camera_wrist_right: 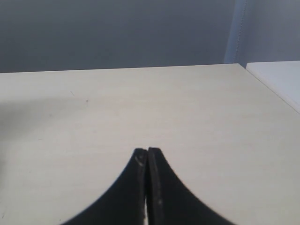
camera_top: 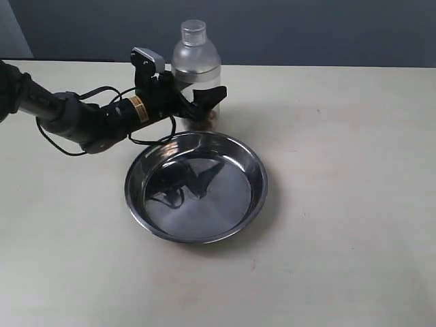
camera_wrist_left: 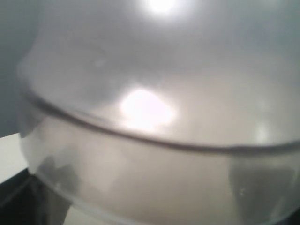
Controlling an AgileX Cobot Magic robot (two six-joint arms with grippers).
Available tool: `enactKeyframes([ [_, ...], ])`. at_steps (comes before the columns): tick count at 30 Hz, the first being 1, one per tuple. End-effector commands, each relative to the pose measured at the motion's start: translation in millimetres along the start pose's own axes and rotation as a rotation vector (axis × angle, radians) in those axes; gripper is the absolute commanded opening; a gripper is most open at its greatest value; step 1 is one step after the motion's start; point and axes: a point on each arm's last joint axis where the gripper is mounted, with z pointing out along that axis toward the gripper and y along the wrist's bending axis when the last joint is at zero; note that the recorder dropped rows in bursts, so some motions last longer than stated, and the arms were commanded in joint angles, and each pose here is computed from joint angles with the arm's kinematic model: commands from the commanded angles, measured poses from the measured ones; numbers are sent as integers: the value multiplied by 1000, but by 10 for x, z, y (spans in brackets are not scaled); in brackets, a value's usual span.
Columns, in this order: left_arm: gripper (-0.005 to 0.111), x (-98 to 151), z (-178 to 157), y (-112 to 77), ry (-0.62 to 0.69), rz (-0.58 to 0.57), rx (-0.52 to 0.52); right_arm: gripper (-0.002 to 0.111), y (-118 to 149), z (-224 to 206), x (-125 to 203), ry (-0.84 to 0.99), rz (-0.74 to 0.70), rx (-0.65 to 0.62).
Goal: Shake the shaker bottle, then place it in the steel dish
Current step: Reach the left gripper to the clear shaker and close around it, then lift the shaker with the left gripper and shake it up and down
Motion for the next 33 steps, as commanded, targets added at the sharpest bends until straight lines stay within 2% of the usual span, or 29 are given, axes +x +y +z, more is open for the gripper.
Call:
enactKeyframes([
  [1,1,-431,12,-45,-117,-10,-1,-1,-4,-2,-6,-12,-3,6],
  [4,1,-1020,-21,-183,-163,84,7,-1,-4,-2,-6,-12,-3,6],
  [7,1,-1754,-156,-425,-159,165,-20,-1,-4,-2,-6,-12,-3,6],
  [10,1,-2361,-395,-707,-149,197,-37,-1,-4,-2,-6,-12,-3,6],
  [11,1,-2505,-484,-812,-140,168,-31,-1,-4,-2,-6,-12,-3,6],
  [12,1,-2543,-559,-899,-91,168,-19,-1,-4,-2,-6,-12,-3,6],
  [13,1,-2448,-586,-976,-15,185,6,-1,-4,-2,-6,-12,-3,6],
  [14,1,-2255,-586,-1001,66,174,10,-1,-4,-2,-6,-12,-3,6],
  [18,1,-1138,-586,-999,372,-14,-48,-1,-4,-2,-6,-12,-3,6],
  [19,1,-1053,-617,-1037,379,-46,-21,-1,-4,-2,-6,-12,-3,6],
  [20,0,-1152,-642,-1107,339,-42,24,-1,-4,-2,-6,-12,-3,6],
  [21,0,-1391,-664,-1210,259,-21,73,-1,-4,-2,-6,-12,-3,6],
  [22,0,-1687,-717,-1287,181,22,68,-1,-4,-2,-6,-12,-3,6],
  [24,0,-2124,-856,-1385,110,104,-43,-1,-4,-2,-6,-12,-3,6],
  [26,0,-1885,-900,-1417,195,70,-95,-1,-4,-2,-6,-12,-3,6],
  [27,0,-1500,-890,-1397,301,17,-112,-1,-4,-2,-6,-12,-3,6],
  [29,0,-1025,-851,-1323,408,-82,-146,-1,-4,-2,-6,-12,-3,6],
  [30,0,-996,-847,-1310,388,-158,-146,-1,-4,-2,-6,-12,-3,6],
  [31,0,-1137,-862,-1363,329,-167,-80,-1,-4,-2,-6,-12,-3,6],
  [32,0,-1358,-882,-1431,254,-134,-13,-1,-4,-2,-6,-12,-3,6],
  [33,0,-1711,-944,-1537,146,-66,39,-1,-4,-2,-6,-12,-3,6],
])
